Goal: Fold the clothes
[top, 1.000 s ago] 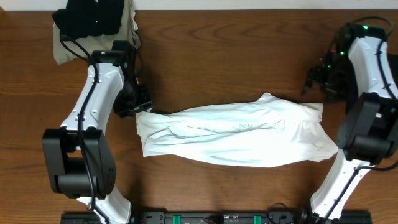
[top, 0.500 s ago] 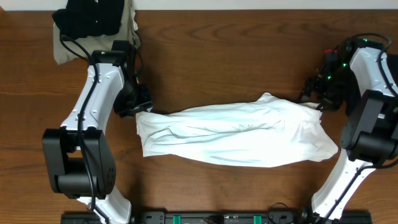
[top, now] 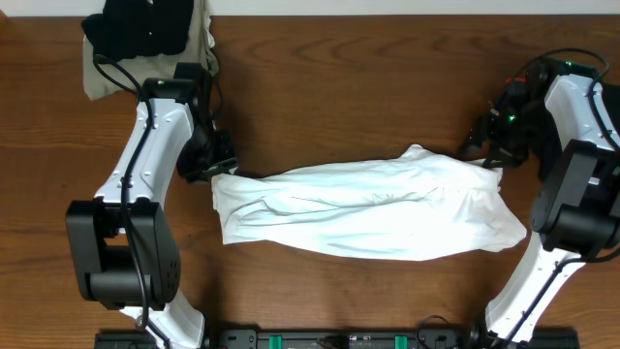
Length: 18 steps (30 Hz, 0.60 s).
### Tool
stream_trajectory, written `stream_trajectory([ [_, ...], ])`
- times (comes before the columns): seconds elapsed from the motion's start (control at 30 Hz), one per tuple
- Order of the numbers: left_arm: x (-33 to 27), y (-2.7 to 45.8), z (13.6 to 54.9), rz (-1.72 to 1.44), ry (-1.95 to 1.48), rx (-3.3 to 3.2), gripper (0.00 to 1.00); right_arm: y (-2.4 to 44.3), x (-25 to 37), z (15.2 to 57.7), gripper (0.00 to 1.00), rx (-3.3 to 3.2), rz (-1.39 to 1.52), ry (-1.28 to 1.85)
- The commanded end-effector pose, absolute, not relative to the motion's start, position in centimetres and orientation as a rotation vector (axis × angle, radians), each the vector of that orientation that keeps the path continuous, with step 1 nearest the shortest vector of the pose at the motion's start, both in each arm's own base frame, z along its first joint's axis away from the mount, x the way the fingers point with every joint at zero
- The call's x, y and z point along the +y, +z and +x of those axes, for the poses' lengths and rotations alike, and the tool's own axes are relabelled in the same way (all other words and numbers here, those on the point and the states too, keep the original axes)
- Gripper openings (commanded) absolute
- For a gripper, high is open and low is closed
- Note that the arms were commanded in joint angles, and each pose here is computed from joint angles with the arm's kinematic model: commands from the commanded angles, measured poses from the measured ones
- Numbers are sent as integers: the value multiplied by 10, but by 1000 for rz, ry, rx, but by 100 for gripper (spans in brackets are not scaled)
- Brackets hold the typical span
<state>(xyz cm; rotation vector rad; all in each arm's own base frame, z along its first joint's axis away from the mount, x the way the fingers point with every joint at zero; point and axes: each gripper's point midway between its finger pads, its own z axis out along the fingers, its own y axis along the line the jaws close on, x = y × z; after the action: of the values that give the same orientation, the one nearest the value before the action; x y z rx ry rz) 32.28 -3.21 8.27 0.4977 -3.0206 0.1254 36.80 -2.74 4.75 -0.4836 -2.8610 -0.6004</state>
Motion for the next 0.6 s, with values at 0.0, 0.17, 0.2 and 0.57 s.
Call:
stream_trajectory([
  [0.0,-31,83,321,472,130,-3024,52,63,-11,368,64,-2858,-411,-751],
  [0.17,-31,83,321,472,130,-3024,52,66,-7,357,55,-2810,-397,-748],
  [0.2,-31,83,321,472,130,-3023,52,67,-7,356,50,-2807,-398,-748],
  [0.57,-31,83,321,472,130,-3023,52,67,-8,356,1,-2789,-451,-734],
])
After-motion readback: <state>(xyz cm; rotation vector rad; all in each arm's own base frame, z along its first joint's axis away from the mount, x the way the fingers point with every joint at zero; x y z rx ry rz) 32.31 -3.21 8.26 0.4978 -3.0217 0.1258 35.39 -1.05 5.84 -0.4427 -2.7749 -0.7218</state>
